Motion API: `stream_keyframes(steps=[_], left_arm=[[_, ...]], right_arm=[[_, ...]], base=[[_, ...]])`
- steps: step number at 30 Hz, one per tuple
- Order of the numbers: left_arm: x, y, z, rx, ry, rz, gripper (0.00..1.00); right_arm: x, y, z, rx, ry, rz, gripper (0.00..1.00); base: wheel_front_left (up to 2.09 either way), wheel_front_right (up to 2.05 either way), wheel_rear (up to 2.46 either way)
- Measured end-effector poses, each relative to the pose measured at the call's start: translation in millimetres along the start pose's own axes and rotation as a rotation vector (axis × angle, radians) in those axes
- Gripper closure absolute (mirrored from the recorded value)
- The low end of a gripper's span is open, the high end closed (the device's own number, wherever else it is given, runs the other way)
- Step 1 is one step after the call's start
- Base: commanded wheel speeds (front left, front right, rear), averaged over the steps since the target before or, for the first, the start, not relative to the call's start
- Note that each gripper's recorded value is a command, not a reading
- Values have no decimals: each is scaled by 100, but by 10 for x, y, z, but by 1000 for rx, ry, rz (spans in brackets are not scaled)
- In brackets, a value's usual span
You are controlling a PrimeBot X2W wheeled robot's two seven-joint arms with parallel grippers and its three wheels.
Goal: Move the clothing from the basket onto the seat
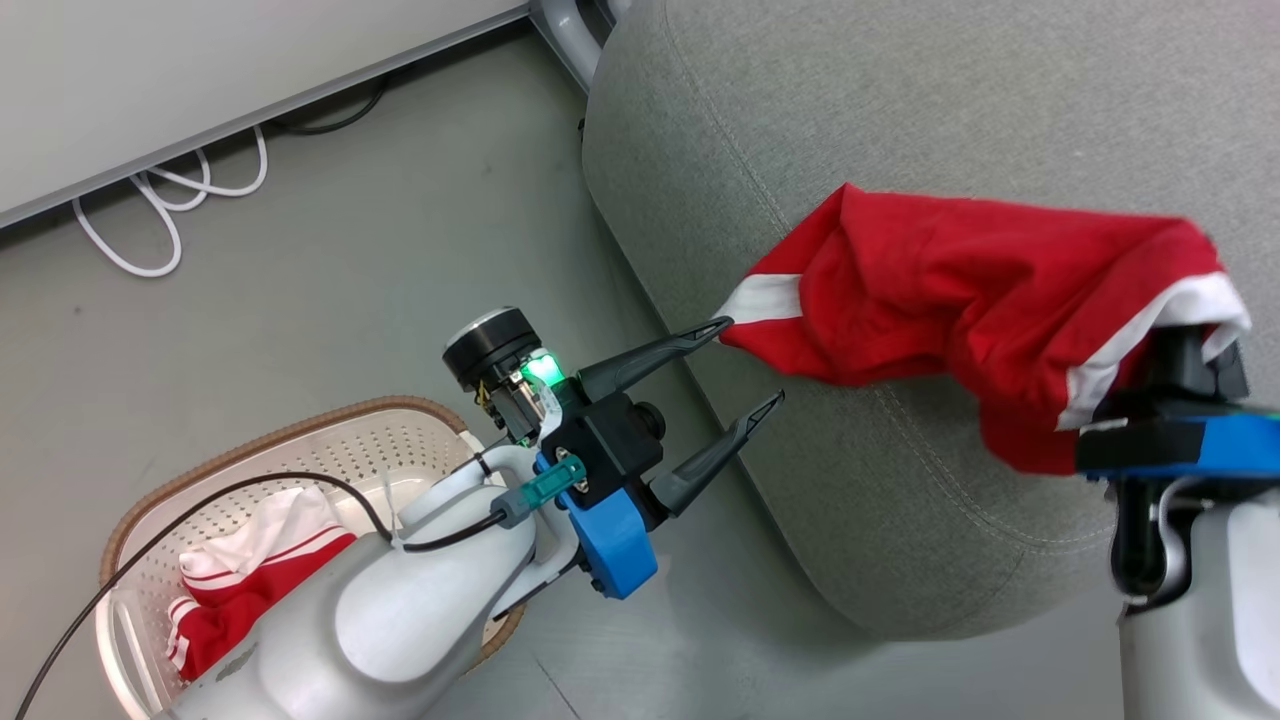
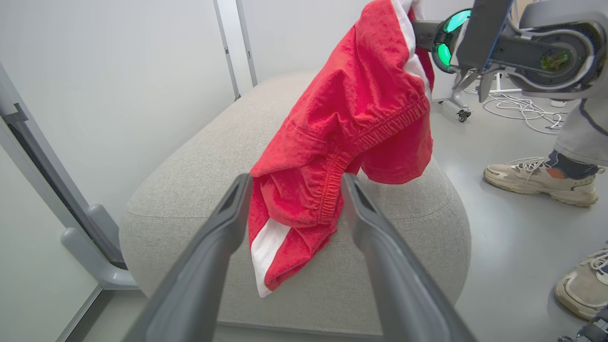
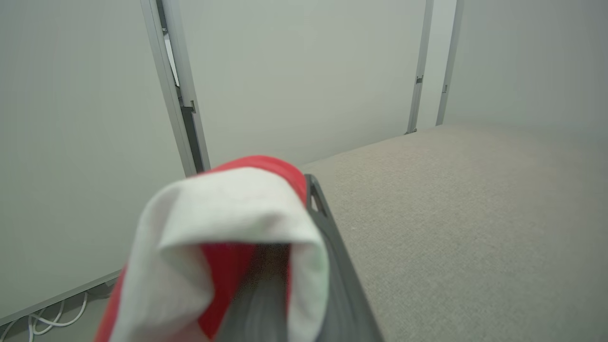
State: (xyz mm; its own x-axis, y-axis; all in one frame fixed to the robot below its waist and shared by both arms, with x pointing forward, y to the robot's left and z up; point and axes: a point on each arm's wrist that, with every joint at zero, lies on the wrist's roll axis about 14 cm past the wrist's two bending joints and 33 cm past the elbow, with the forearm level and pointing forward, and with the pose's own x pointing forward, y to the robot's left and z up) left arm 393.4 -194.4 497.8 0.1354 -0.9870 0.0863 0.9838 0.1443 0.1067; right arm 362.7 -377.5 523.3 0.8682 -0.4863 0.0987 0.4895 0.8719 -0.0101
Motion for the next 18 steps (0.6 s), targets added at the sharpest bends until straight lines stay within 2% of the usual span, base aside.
stream_keyframes(steps=[5,9,14,18], left_arm=[[-34,78,-43,-11,-6,17,0],[-87,189,-183,-18,4,33,0],[-132,382,-364,-27,5,53,0],[-233,570,-618,-40,32,80,0]], right_arm=[[253,129,282,-4,-93,24,100],[562,282,649,-27,-211,49,100],[965,327,1118,-92,-357,53,100],[1244,334,1342,-149,-435,45,100]], base=[[0,0,0],[0,0,0],[0,0,0],[0,0,0]])
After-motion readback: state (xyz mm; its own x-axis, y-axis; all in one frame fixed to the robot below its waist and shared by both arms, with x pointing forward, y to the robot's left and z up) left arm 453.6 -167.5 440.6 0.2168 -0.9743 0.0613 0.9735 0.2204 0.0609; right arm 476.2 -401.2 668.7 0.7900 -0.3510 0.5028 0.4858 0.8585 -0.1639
